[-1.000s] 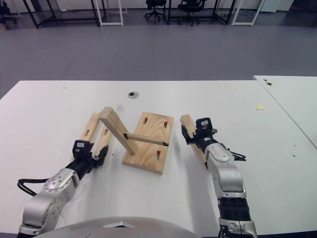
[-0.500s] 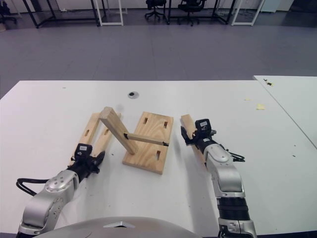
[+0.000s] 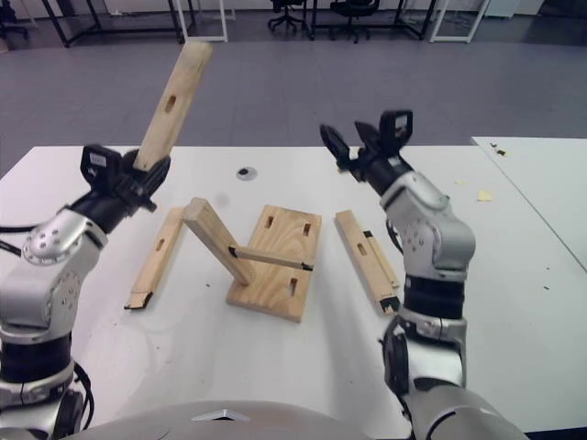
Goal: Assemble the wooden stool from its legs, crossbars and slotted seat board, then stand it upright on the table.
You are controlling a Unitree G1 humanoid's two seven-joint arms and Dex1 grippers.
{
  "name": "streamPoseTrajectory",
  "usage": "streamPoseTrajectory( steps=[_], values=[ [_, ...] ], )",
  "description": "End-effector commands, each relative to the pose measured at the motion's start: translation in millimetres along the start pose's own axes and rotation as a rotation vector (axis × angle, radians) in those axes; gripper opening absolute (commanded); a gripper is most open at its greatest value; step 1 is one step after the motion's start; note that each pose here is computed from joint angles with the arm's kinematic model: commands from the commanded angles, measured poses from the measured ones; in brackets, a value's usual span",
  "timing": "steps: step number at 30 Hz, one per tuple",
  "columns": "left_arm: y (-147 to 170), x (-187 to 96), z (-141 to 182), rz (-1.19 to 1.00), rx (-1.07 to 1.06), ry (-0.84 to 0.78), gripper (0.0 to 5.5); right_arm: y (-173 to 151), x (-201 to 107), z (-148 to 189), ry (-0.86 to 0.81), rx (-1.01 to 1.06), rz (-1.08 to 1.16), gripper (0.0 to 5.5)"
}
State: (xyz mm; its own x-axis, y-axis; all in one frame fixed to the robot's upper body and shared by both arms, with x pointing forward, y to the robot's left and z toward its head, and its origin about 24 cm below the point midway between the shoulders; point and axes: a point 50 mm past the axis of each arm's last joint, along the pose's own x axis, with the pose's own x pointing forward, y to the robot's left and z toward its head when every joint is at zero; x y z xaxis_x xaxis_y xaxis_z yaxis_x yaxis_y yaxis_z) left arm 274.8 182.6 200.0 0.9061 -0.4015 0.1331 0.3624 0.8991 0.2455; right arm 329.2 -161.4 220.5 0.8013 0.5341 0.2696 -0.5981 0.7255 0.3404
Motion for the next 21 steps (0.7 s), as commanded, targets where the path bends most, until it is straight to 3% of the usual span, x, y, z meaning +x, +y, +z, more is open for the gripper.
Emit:
streamPoseTrajectory(
  steps=[1,12,21],
  values=[
    [-16,19,30,-0.165,0.056,-0.118,2.06,29,29,31,-0.092,0.234,0.207,4.26],
    [-48,17,35,-0.336,0.117,-0.199,2.06,40,45,55,-0.087,0.474,0.297,4.26],
    [-48,17,29,-0.342,0.174,-0.211,2.06,40,35,65,-0.101,0.531,0.333,2.3]
  ],
)
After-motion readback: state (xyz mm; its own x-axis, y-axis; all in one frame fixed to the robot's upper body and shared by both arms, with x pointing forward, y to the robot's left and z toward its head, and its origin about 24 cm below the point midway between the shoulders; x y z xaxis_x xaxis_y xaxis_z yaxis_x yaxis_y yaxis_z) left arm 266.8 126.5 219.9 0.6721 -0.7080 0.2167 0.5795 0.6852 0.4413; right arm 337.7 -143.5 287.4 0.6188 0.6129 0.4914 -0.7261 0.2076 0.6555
